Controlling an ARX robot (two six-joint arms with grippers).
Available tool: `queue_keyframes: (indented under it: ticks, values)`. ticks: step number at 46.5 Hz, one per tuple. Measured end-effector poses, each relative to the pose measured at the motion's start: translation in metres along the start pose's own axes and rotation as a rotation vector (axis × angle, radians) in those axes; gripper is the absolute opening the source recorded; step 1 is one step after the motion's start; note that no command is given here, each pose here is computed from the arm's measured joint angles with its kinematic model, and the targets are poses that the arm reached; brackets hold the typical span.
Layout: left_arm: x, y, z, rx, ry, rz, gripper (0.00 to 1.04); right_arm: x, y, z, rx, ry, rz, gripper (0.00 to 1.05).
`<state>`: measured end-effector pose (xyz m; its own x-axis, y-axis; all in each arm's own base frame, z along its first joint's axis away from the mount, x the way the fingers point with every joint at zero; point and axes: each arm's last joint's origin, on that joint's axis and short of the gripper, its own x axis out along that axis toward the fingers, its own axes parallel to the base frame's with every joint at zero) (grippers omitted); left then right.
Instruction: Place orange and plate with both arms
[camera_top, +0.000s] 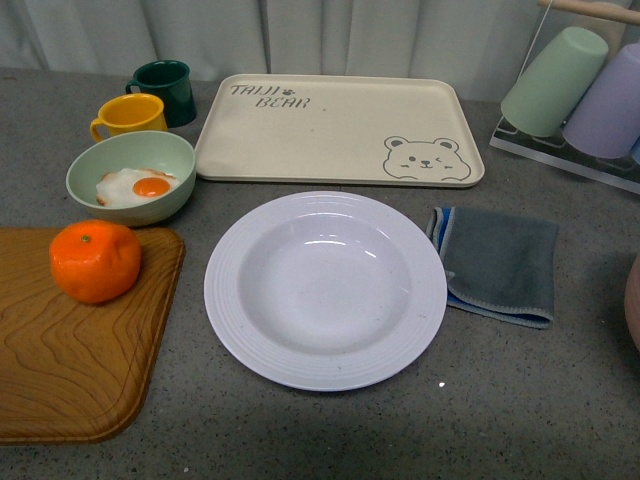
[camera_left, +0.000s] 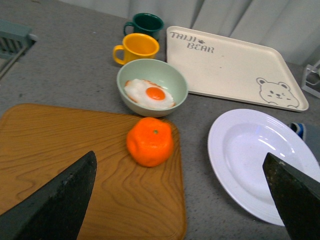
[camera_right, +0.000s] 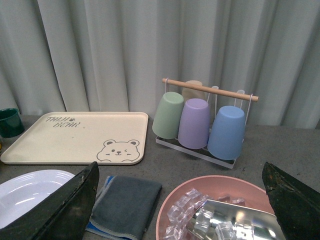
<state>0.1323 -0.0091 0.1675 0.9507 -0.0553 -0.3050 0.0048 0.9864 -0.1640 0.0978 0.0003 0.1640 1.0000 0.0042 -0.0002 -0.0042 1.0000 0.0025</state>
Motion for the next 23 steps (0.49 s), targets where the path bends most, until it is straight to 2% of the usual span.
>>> queue_keyframes:
  ticks: [4,8,15,23]
  values:
    - [0.024,-0.007,0.011,-0.012,0.074,-0.055,0.98,0.0,0.0,0.0,0.0,0.0,0.0,0.95]
    - [0.05,-0.01,0.015,-0.009,0.149,-0.06,0.98,0.0,0.0,0.0,0.0,0.0,0.0,0.95]
    - [0.091,-0.006,0.003,-0.002,0.325,-0.032,0.98,0.0,0.0,0.0,0.0,0.0,0.0,0.95]
    - [0.114,-0.003,-0.005,0.011,0.423,-0.034,0.98,0.0,0.0,0.0,0.0,0.0,0.0,0.95]
